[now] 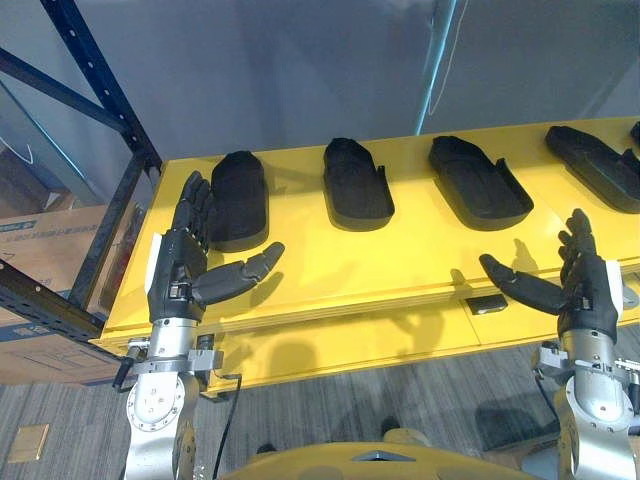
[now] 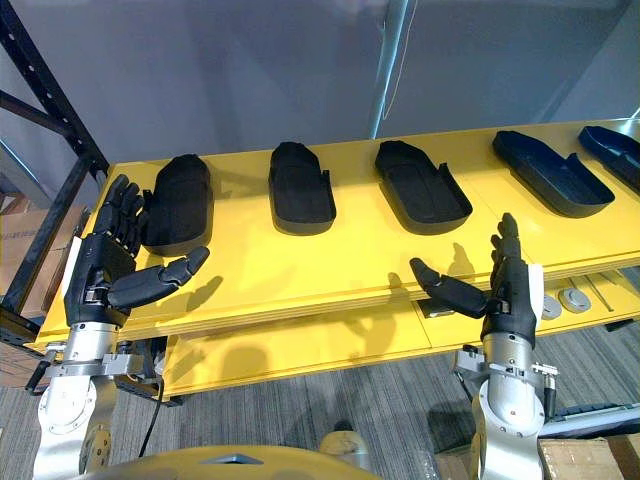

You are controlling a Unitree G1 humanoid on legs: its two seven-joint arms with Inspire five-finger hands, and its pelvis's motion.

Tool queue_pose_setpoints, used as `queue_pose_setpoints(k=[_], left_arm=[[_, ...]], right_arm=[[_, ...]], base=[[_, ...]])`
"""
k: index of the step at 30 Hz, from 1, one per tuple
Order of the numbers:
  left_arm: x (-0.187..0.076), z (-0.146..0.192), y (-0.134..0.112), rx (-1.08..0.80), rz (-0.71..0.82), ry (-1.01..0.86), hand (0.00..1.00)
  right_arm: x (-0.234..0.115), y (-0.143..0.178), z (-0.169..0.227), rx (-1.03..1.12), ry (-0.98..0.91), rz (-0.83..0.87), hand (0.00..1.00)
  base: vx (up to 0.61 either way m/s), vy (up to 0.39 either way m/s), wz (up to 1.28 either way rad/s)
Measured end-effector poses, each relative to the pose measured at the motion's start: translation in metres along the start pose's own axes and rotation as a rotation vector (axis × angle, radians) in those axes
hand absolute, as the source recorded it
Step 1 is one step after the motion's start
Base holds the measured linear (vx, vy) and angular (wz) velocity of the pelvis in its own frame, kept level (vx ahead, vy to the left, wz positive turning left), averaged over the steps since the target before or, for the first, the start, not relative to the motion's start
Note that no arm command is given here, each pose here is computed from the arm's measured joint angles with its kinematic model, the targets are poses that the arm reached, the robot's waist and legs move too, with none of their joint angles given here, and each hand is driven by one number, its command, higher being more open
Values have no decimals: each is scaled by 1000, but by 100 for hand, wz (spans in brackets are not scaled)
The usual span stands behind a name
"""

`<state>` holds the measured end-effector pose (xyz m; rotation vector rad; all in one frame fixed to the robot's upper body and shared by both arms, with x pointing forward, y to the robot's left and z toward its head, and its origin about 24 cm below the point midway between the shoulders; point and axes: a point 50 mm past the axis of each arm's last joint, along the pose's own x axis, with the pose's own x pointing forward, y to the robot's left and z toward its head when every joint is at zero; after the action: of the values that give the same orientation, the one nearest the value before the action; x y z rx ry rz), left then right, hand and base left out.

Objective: Walk over and take three plastic housings, then place them on the shelf

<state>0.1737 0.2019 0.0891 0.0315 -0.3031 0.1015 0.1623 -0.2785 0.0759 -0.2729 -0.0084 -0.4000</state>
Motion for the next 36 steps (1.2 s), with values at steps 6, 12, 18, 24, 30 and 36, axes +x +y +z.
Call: queue_pose_setpoints(k=[6, 12, 18, 24, 30, 36], left_arm=[[1, -1, -1, 1, -8, 13, 100], [1, -3, -1, 9, -9, 35, 100], [1, -3, -1, 40, -14, 37, 100], [1, -3, -1, 40, -16, 37, 100], [1, -3, -1, 41, -22, 36, 100], [1, -3, -1, 42, -23, 37, 100]], right_arm=[[0, 4, 1, 17, -10, 42, 100], [9, 9, -5, 45, 4, -18, 100], [22, 10, -26, 66, 88, -119, 100], [32, 9, -26, 83, 85, -164, 100], [39, 10, -27, 96, 88, -169, 100], [44, 13, -32, 91, 110, -170, 100]], base=[[0, 0, 0], [-3, -5, 4], [-8, -12, 15], [-8, -13, 11], [-6, -11, 12], [0, 0, 0]])
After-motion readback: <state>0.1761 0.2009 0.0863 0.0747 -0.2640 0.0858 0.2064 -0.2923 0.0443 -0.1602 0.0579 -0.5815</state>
